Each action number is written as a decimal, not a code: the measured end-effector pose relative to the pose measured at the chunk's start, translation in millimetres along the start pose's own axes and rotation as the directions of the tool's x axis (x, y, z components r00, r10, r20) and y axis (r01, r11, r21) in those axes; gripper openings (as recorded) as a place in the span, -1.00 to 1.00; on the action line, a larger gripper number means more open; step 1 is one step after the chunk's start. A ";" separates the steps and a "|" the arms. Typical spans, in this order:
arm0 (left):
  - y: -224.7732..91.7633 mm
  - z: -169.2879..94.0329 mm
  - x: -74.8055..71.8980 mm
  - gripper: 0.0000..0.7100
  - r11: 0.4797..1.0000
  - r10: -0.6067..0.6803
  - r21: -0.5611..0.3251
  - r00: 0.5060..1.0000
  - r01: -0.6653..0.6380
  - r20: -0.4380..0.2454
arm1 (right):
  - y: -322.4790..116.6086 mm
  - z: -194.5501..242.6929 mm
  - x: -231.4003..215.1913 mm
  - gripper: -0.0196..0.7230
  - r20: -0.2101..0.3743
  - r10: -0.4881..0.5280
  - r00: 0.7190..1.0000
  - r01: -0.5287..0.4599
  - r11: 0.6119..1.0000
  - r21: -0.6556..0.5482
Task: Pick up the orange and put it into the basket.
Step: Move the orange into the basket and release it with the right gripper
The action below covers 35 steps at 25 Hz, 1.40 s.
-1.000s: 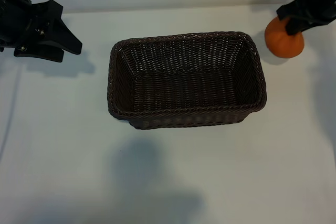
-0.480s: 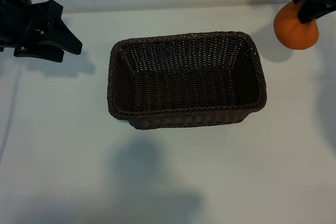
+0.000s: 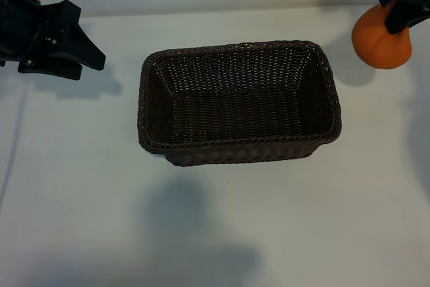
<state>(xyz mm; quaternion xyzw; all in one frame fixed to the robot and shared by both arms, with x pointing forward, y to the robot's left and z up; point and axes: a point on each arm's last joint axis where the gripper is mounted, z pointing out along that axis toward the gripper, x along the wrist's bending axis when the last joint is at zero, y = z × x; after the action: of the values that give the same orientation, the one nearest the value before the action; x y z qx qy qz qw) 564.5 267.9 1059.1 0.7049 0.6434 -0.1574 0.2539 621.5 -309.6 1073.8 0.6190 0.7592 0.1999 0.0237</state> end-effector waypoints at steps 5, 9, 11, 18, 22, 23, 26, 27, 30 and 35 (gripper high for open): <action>0.0 0.0 0.0 0.46 1.000 -0.002 0.000 1.000 0.002 0.000 | -0.8 -3.7 2.4 -0.82 -0.010 0.003 1.000 -0.003 1.000 -0.004; 0.0 0.0 0.0 0.46 1.000 -0.002 0.000 1.000 0.002 0.000 | -2.3 -18.7 9.1 -0.82 -0.015 -0.005 1.000 0.004 0.999 -0.041; 0.0 0.0 0.0 0.46 1.000 -0.002 0.000 1.000 0.002 0.000 | -3.0 -26.0 12.5 -0.82 -0.020 -0.007 1.000 0.006 0.998 -0.061; 0.0 0.0 0.0 0.46 1.000 -0.002 0.000 1.000 0.002 0.000 | -2.1 -33.3 20.8 -0.82 -0.076 -0.007 0.997 0.000 0.995 -0.099; 0.0 0.0 0.0 0.46 1.000 -0.002 0.000 1.000 0.002 0.000 | -0.8 -31.9 27.4 -0.82 -0.094 -0.029 0.995 0.019 0.995 -0.102; 0.0 0.0 0.0 0.46 1.000 -0.002 0.000 1.000 0.002 0.000 | -0.4 -30.9 30.9 -0.82 -0.096 -0.039 0.995 0.029 0.995 -0.099; 0.0 0.0 0.0 0.46 1.000 -0.002 0.000 1.000 0.002 0.000 | 1.4 -26.1 48.5 -0.82 -0.111 -0.086 0.990 0.077 0.993 -0.089; 0.0 0.0 0.0 0.46 1.000 -0.002 0.000 1.000 0.002 0.000 | 2.0 -24.1 56.3 -0.82 -0.119 -0.106 0.987 0.096 0.992 -0.085; 0.1 0.0 -0.3 0.46 1.000 -0.003 -0.001 1.000 0.003 0.003 | 2.7 -18.6 79.2 -0.82 -0.142 -0.162 0.977 0.152 0.985 -0.075; 0.1 0.0 -0.3 0.46 1.000 -0.003 -0.001 1.000 0.003 0.003 | 4.1 -10.6 116.7 -0.82 -0.167 -0.238 0.957 0.225 0.970 -0.092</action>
<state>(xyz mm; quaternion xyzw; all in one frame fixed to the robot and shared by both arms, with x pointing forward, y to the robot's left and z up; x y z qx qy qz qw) 564.6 267.7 1059.3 0.7035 0.6441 -0.1586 0.2550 595.1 -201.1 1109.6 0.5044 0.8178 0.2771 0.0015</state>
